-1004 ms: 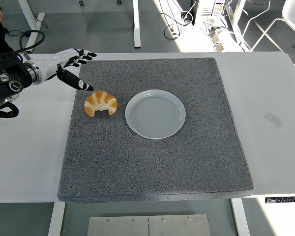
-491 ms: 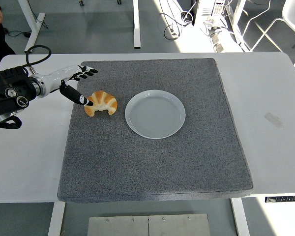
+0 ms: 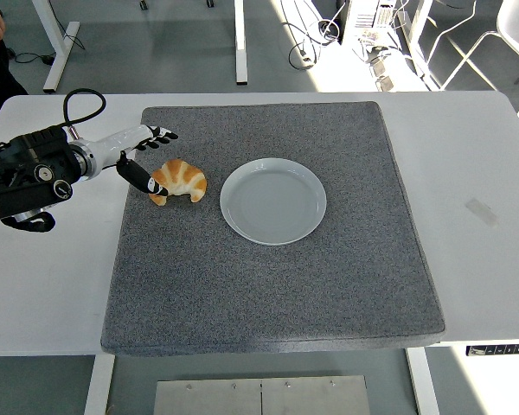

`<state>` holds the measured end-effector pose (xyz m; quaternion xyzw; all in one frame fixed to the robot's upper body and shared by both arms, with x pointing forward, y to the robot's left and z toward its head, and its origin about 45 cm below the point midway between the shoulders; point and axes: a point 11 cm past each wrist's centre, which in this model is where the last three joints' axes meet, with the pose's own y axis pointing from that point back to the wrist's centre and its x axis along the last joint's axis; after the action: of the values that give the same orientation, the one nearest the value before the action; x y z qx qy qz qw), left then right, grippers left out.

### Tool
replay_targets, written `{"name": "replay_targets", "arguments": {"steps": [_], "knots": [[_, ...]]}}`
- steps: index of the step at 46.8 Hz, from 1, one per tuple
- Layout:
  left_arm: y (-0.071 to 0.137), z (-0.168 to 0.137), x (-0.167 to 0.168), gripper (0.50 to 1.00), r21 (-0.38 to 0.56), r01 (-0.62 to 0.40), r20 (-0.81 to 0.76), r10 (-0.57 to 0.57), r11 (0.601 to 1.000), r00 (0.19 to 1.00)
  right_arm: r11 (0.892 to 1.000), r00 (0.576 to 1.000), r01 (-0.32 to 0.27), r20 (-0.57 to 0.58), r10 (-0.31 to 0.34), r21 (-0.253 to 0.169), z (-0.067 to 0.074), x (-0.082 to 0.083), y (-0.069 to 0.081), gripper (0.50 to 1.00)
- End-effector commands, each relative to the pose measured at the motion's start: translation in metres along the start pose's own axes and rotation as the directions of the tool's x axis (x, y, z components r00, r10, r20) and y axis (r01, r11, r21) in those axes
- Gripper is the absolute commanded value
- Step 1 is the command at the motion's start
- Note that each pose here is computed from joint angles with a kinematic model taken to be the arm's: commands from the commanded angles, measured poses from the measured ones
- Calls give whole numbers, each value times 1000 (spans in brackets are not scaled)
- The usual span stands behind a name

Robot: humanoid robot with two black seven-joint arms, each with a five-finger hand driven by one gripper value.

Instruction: Place the bread on the plate

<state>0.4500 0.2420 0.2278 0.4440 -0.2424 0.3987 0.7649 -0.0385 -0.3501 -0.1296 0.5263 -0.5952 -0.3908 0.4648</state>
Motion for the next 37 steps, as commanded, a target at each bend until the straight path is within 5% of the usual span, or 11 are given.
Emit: {"name": "replay_targets", "arguments": {"steps": [1, 37], "knots": [[-4, 1, -3, 904, 3, 0, 2, 0, 1000, 1000, 1000, 1000, 0, 0, 0, -1, 0, 0, 0, 1000], [-12, 5, -20, 748, -20, 22, 73, -21, 1000, 997, 1000, 1000, 0, 0, 0, 1, 0, 0, 0, 1000]]}}
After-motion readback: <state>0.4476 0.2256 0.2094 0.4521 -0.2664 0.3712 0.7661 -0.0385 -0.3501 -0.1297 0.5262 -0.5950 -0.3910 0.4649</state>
